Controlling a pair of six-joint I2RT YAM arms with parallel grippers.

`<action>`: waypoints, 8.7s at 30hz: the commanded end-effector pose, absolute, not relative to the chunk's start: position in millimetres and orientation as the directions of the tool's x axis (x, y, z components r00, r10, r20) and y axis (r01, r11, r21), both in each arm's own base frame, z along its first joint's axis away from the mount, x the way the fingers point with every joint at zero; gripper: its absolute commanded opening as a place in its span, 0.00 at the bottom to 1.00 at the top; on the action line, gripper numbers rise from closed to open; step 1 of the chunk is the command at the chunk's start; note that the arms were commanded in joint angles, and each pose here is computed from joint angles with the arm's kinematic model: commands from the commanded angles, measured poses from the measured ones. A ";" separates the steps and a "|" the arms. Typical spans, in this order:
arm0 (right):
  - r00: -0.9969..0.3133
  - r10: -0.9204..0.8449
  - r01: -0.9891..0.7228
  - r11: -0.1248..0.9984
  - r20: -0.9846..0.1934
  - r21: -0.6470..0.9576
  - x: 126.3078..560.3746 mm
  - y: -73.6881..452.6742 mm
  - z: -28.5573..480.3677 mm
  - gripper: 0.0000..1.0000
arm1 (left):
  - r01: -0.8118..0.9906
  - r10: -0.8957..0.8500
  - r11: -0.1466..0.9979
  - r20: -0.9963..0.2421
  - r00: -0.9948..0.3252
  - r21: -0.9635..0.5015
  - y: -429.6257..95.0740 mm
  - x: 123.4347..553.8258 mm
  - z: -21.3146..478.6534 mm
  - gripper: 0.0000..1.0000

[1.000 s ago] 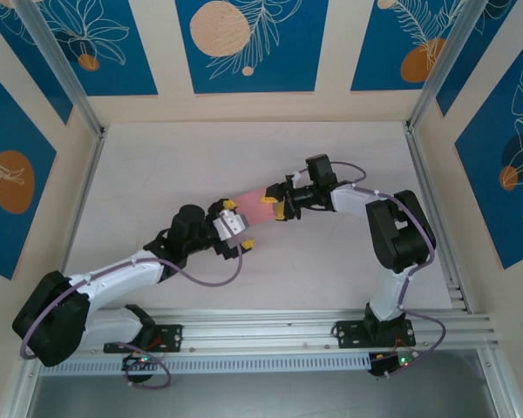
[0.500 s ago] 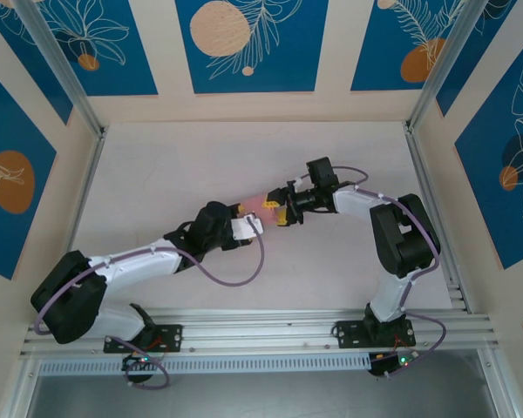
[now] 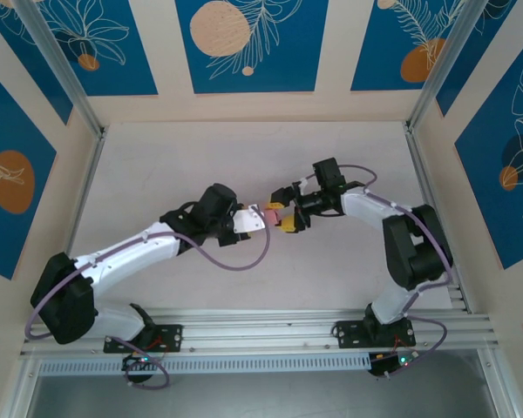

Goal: Fold the paper box

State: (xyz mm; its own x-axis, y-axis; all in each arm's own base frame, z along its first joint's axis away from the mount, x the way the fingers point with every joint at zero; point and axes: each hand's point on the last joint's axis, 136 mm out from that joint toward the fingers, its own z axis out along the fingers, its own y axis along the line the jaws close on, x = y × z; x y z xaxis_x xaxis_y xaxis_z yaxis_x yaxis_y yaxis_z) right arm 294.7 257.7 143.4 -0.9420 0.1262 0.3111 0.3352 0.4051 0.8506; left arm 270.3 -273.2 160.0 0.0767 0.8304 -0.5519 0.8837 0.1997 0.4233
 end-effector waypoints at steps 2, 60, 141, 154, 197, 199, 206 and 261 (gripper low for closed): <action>-0.973 0.226 0.179 0.574 0.055 0.799 288.2 210.5 158.3 0.70 | 0.975 0.841 0.148 -0.540 -0.034 0.169 -262.2 242.9 155.9 0.45; -0.909 -0.138 -0.302 0.869 -0.394 0.393 296.2 263.6 134.9 0.06 | 0.980 0.882 0.174 -0.429 -0.198 -0.095 -269.7 283.8 98.9 0.53; -0.876 -0.236 -0.385 0.867 -0.420 0.317 298.3 267.6 116.7 0.00 | 0.620 0.570 0.779 -0.306 -0.762 -0.091 -182.5 270.2 148.0 0.00; -0.875 -0.255 -0.398 0.863 -0.412 0.310 295.7 271.6 111.6 0.00 | 0.486 0.407 0.748 -0.266 -0.874 -0.452 -198.9 267.5 157.7 0.03; -0.847 -0.252 -0.417 0.861 -0.468 0.290 288.9 272.1 130.5 0.00 | 0.471 0.423 0.835 -0.216 -0.880 -0.284 -166.4 240.0 105.7 0.43; -0.846 -0.252 -0.418 0.860 -0.469 0.293 288.3 272.8 130.4 0.00 | 0.469 0.417 0.835 -0.226 -0.880 -0.287 -167.9 241.9 104.1 0.38; -0.836 -0.250 -0.426 0.856 -0.488 0.291 285.2 270.7 133.1 0.00 | 0.475 0.400 0.842 -0.292 -0.869 -0.258 -169.2 255.9 119.2 0.12; -0.761 -0.126 -0.324 0.923 -0.636 0.206 291.9 256.0 137.4 0.42 | 0.628 0.306 0.746 -0.724 -0.618 -0.221 -224.3 302.2 133.2 0.00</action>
